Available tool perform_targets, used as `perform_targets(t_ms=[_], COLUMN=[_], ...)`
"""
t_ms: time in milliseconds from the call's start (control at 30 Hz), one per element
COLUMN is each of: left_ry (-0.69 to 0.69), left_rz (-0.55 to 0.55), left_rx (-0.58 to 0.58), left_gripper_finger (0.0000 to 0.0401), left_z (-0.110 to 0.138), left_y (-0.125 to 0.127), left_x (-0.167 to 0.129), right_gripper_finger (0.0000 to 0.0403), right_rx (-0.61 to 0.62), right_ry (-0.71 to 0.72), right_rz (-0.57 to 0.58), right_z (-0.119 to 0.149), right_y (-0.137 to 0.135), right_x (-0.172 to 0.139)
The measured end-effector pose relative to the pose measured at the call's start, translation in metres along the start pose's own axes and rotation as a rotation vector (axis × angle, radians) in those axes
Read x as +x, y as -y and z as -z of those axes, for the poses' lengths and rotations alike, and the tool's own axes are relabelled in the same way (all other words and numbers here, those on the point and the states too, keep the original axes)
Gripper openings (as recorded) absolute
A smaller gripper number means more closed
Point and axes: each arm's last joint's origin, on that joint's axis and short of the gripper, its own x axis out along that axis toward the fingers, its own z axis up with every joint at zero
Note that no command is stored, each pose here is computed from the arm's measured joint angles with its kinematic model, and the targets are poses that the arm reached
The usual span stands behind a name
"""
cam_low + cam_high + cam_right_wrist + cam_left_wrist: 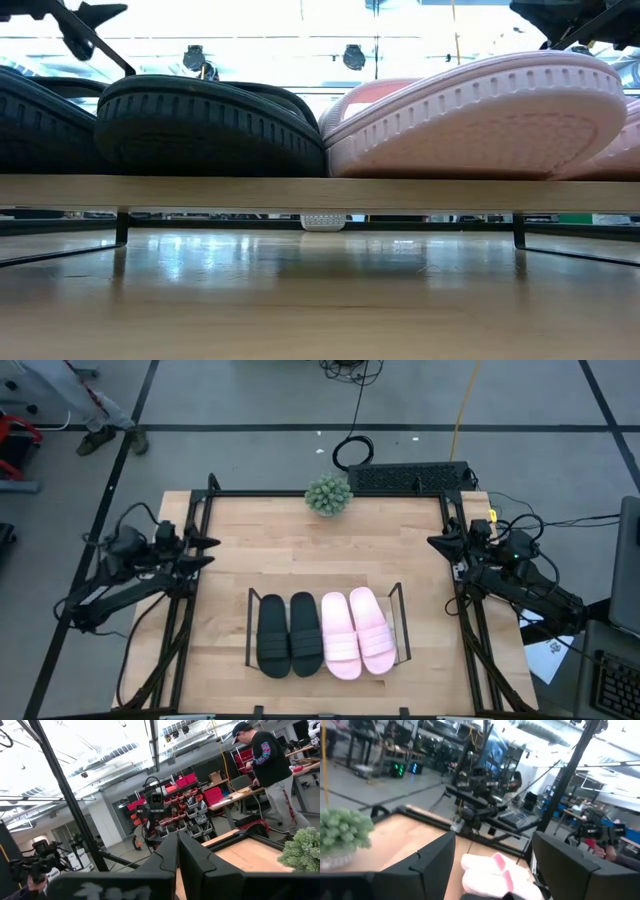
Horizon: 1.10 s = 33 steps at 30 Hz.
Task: Pick and place slides into the shelf
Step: Return to Home Position
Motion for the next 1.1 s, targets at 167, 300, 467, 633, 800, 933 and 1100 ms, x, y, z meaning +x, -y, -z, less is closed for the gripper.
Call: perform_targets(t_ms=[167,300,467,633,800,933,1100], left_ry=[0.046,0.063,0.098,0.049,0.031,0.012,-0.041], left_rz=[0.089,0.157,0.191,0.134,0.035,0.018,-0.028], left_rx=[0.031,0.006,-0.022,-0.017,0.006,0.034,0.036], left_gripper_finger=[0.0267,0.0267,0.0267,0.0267,0.0267,0.0267,0.0267], left_z=[0.008,0.032,0.052,0.063,0.065,0.067,0.073], left_y=[-0.006,-0.018,-0.021,-0.017,-0.015,-0.015,-0.018], left_x=[0.010,0.025,0.033,0.036,0.035,0.035,0.035], right_gripper_finger=[0.0004,0.0004,0.0004,0.0004,0.0004,0.0004,0.0004], right_rx=[0.013,0.016,0.029,0.036,0.036,0.014,-0.019], right_ry=[-0.002,-0.003,-0.018,-0.038,-0.058,-0.071,-0.082], right_rz=[-0.003,-0.004,-0.010,-0.005,0.003,-0.023,-0.045], right_z=[0.000,0.000,0.001,0.003,0.005,0.005,0.006], right_y=[0.000,0.000,0.000,0.001,0.002,0.001,0.001], right_x=[0.000,0.000,0.000,0.000,0.000,0.000,0.000])
